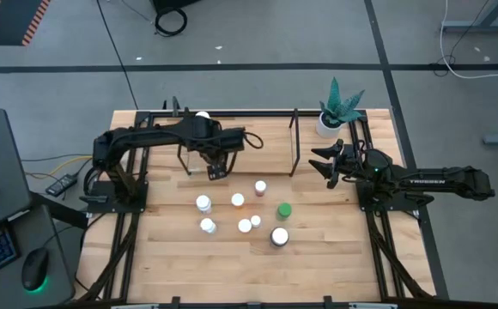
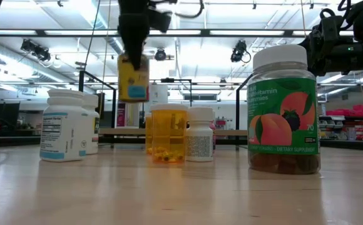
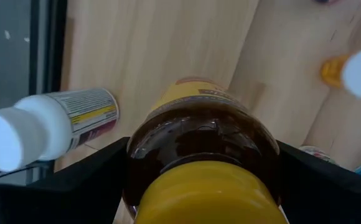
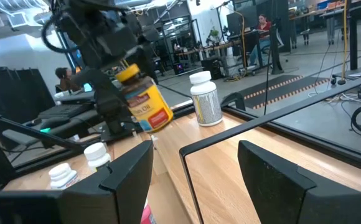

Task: Pick and place medicine bottles onto shelf by color
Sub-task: Put the yellow pill bottle on the shelf

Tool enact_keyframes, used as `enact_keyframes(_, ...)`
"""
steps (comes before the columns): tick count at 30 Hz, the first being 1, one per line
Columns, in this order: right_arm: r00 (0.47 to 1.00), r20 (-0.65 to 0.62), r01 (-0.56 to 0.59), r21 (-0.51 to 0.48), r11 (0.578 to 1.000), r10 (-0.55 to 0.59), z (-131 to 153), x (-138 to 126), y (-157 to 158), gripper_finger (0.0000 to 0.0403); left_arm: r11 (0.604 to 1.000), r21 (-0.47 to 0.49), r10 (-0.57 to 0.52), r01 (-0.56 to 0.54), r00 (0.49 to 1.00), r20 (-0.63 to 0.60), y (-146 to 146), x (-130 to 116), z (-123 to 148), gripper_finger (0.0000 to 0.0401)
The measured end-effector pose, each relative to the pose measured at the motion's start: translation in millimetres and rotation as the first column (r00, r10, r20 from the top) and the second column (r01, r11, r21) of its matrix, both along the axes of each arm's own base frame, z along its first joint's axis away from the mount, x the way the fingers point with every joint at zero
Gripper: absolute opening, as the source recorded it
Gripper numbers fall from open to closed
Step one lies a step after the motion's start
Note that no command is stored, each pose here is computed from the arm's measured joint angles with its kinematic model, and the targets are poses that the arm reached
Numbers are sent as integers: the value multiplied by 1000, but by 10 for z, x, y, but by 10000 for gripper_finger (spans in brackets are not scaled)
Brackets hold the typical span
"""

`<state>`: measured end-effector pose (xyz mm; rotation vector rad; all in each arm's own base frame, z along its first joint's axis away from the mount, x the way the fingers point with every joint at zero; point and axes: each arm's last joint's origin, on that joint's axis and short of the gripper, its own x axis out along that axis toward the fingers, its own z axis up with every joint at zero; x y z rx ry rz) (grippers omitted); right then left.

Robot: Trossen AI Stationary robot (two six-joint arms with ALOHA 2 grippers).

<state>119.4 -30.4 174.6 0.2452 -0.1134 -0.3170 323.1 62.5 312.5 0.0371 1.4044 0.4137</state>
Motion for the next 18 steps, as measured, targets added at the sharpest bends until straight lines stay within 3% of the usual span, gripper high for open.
enact_keyframes(3, 1000, 0, 0, 0, 1000, 0, 1, 0, 0, 243, 999, -45, 29, -27, 999, 39, 145, -100, -99, 346)
enact_keyframes(10, 1000, 0, 0, 0, 1000, 0, 1, 0, 0, 243, 993, -65, 99, -99, 995, 1, 408, -325, -368, 346)
enact_keyframes(18, 1000, 0, 0, 0, 1000, 0, 1, 0, 0, 243, 988, -103, 111, -113, 994, -21, 520, -382, -450, 346)
